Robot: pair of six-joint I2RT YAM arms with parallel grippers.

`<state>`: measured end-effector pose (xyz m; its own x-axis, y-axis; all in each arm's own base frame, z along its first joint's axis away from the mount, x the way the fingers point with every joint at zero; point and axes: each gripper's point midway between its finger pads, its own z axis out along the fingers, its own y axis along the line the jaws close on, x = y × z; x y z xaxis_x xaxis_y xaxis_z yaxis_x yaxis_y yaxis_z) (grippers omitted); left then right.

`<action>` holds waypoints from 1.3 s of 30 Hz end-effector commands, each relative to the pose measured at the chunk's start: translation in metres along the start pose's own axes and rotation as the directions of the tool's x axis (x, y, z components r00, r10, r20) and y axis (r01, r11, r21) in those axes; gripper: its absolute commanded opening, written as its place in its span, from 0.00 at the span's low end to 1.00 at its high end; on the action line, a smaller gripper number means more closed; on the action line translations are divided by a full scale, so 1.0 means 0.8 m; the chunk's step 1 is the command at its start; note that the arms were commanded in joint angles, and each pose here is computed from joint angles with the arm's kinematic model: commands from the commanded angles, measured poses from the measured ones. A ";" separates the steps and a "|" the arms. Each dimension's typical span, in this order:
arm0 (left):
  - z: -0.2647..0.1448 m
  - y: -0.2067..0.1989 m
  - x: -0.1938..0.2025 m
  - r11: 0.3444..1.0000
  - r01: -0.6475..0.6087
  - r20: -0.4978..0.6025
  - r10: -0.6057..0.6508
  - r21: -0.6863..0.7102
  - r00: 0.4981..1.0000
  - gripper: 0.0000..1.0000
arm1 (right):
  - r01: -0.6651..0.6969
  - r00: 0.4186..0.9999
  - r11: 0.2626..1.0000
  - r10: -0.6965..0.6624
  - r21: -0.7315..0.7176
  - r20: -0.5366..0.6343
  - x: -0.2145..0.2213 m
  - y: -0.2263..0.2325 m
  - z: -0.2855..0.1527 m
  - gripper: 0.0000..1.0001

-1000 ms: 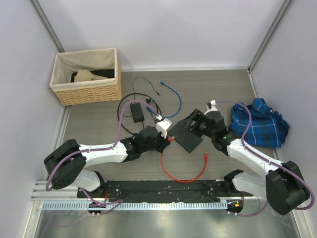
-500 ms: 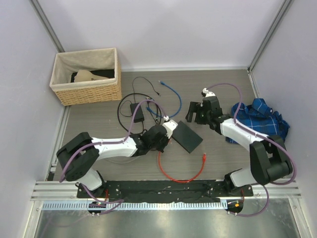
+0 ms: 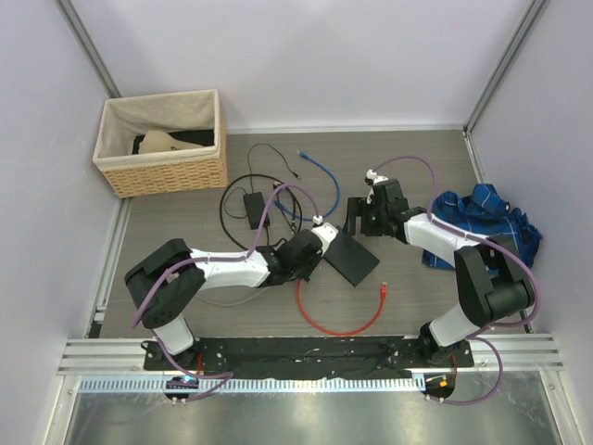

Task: Insert the plug into the switch port

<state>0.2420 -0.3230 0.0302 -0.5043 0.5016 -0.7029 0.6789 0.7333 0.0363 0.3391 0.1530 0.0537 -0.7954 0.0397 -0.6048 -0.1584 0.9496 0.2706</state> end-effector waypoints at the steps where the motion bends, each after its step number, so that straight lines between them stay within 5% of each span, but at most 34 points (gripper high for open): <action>1: 0.003 0.004 -0.027 0.999 0.014 0.048 -0.013 -0.030 0.999 0.00 | 0.029 0.999 0.998 -0.028 -0.048 0.026 -0.019 0.013 0.000 0.88; 39: 0.022 -0.001 -0.050 0.999 0.042 0.133 -0.039 -0.024 0.990 0.00 | 0.002 0.990 0.967 -0.039 -0.255 -0.138 0.036 0.049 0.006 0.79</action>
<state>0.2547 -0.3371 0.0282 -0.5047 0.4569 -0.7325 0.6524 0.7575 0.0231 0.3163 0.1826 0.0378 -0.8605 -0.0203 -0.5090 -0.2609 0.8758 0.4061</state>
